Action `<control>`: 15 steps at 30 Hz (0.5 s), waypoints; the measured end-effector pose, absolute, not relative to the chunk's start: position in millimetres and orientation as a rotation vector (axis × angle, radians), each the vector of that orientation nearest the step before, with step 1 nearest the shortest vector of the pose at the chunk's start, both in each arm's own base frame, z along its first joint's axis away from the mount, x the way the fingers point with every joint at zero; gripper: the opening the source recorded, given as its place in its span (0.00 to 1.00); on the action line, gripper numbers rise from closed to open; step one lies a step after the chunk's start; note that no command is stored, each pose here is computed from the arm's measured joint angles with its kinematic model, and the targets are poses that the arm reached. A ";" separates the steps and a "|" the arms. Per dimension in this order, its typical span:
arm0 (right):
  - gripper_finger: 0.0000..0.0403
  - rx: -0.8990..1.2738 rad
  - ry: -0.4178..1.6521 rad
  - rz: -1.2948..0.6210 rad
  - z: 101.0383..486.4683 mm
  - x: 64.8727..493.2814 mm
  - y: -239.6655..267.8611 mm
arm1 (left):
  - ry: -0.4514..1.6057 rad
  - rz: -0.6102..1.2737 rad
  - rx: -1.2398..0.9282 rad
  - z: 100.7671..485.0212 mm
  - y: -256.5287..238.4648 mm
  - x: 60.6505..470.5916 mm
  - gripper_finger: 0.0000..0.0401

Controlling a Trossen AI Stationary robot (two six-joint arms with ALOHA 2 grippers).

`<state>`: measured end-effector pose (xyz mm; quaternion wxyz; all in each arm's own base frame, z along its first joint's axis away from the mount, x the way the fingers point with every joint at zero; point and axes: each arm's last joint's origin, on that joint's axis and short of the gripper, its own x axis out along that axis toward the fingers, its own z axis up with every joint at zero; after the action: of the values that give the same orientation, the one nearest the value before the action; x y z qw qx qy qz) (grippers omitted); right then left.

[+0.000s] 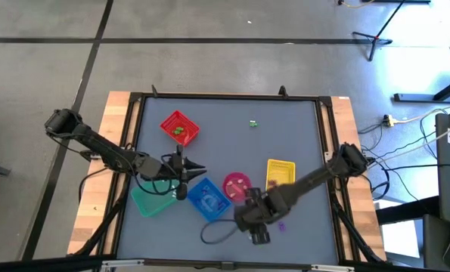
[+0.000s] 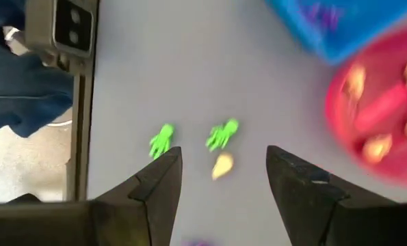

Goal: Sort Halloween decoration
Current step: Put the violet spider toy into the yellow bin

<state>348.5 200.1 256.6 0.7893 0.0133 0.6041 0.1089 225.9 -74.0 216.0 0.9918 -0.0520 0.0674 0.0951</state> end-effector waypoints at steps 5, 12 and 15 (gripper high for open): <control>0.52 0.052 1.386 0.070 252.7 320.7 224.7 | 0.140 0.191 -0.102 215.5 -74.0 225.9 0.14; 0.52 0.012 1.450 0.024 250.6 287.4 253.6 | 0.139 0.191 -0.103 215.6 -74.0 225.8 0.14; 0.52 0.028 1.453 -0.018 250.3 276.8 262.8 | 0.139 0.191 -0.103 215.6 -74.0 225.8 0.14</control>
<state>276.8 262.8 250.3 0.7473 0.0128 0.6643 -0.0083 225.8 -74.0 215.6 0.9917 -0.0513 0.0694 0.0952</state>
